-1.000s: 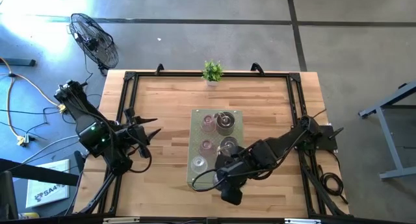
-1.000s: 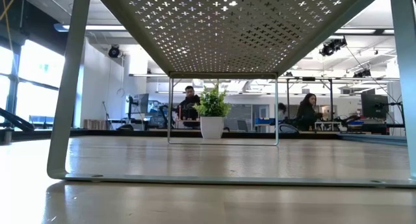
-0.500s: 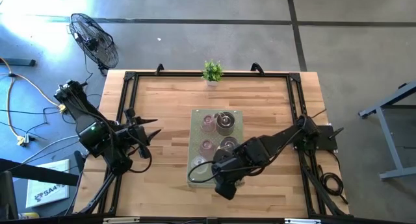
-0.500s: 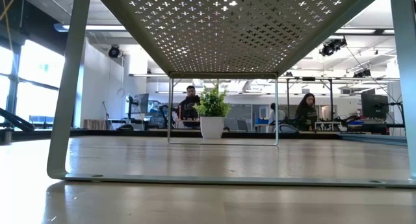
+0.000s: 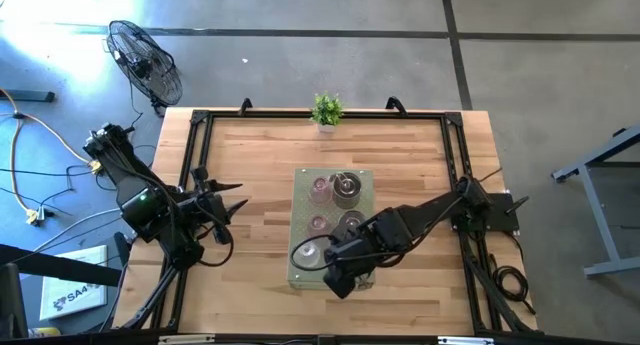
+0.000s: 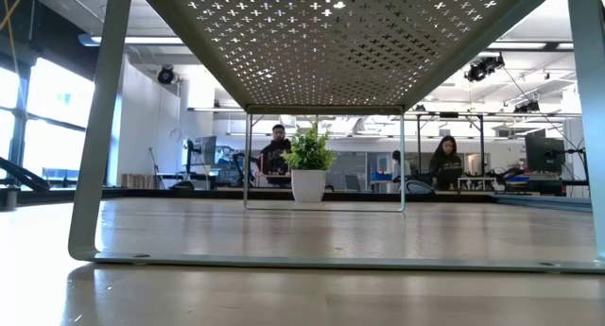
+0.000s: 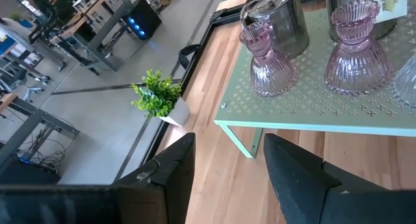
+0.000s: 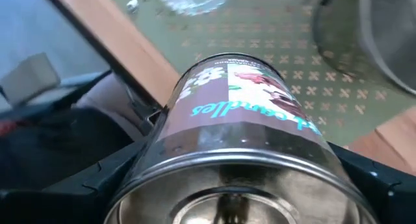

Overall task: Pick & Place candle stick holders
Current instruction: Put the silver scented candle on the shelf

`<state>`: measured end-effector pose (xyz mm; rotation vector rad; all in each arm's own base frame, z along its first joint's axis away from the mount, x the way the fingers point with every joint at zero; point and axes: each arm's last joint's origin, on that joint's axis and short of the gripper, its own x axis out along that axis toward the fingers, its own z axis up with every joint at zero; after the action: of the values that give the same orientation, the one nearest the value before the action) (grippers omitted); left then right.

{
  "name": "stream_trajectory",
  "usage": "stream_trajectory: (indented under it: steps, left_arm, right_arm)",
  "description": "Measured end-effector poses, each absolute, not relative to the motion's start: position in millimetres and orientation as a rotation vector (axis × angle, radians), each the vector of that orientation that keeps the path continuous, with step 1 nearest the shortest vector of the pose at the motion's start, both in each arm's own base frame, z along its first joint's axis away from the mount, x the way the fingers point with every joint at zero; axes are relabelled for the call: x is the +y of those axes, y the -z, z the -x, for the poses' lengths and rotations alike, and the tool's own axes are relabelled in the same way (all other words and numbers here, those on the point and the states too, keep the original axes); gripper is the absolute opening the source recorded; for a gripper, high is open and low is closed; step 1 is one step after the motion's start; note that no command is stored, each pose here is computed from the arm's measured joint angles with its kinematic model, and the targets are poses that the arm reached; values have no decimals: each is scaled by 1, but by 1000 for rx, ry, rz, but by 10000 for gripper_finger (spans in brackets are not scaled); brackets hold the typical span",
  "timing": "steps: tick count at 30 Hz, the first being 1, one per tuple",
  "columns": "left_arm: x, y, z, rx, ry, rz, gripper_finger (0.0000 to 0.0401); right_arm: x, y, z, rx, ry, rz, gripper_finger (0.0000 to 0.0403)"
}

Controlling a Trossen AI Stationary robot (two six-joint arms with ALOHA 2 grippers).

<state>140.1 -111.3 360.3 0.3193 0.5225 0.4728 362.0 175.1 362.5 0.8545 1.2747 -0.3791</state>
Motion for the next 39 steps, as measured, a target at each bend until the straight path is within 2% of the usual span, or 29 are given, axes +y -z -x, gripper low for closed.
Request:
stream_trajectory:
  steps: [8,15,30,39]
  left_arm:
    - [-111,-360,-140,500,-495,-231,177]
    - [-111,-360,-139,506,-497,-234,177]
    - [-109,-359,-138,511,-505,-259,177]
    - [-110,-359,-138,538,-487,-242,177]
  right_arm:
    - [172,-362,-361,1216,585,-1020,352]
    - [173,-361,-358,1189,685,-1097,352]
    - [176,-348,-364,1254,785,-1194,352]
    - [173,-345,-362,1252,833,-1168,352]
